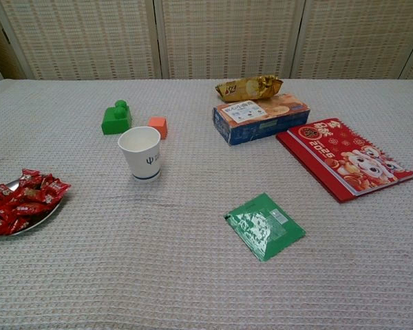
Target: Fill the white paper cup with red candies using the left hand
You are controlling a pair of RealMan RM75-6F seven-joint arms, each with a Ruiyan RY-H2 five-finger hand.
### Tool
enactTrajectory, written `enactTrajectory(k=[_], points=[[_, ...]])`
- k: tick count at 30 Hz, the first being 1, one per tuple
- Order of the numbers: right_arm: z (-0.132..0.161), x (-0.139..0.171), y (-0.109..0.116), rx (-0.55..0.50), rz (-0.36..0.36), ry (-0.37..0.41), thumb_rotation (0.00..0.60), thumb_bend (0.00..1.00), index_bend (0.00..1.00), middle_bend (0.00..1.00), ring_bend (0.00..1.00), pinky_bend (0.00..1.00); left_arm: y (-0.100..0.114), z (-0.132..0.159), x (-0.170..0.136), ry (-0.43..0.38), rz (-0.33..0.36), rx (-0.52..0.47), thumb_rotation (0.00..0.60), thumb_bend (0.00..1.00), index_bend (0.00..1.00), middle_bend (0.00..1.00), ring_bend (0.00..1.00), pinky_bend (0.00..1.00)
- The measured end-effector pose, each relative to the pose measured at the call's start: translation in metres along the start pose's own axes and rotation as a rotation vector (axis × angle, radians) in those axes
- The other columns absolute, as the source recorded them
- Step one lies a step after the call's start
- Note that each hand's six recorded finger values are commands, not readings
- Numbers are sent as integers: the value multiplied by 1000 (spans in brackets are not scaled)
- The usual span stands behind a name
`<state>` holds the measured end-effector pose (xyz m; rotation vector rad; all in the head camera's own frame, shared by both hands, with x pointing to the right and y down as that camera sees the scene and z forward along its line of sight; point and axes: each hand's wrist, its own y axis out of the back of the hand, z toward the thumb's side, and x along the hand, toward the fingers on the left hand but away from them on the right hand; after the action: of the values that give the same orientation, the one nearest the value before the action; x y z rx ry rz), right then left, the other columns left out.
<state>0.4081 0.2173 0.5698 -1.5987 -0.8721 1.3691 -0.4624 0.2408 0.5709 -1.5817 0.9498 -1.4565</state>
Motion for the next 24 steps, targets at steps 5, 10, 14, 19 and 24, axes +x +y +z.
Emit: enactTrajectory(k=[5, 10, 14, 19, 24], points=[[1, -1, 3, 5, -23, 9, 600, 58, 0, 0, 0, 0, -2, 3, 1, -15, -6, -1, 600, 436, 0, 0, 0, 223], [3, 2, 6, 1, -46, 16, 600, 58, 0, 0, 0, 0, -12, 17, 2, -69, -34, 3, 600, 433, 0, 0, 0, 261], [3, 2, 4, -2, -34, 18, 600, 58, 0, 0, 0, 0, -22, 28, 4, -94, -64, 35, 600, 428, 0, 0, 0, 379], [0, 0, 2, -1, -20, 11, 600, 58, 0, 0, 0, 0, -43, 43, 11, -113, -141, 133, 600, 422, 0, 0, 0, 506], [0, -2, 0, -9, -8, 7, 600, 58, 0, 0, 0, 0, -72, 60, 25, -130, -251, 208, 600, 415, 0, 0, 0, 566]])
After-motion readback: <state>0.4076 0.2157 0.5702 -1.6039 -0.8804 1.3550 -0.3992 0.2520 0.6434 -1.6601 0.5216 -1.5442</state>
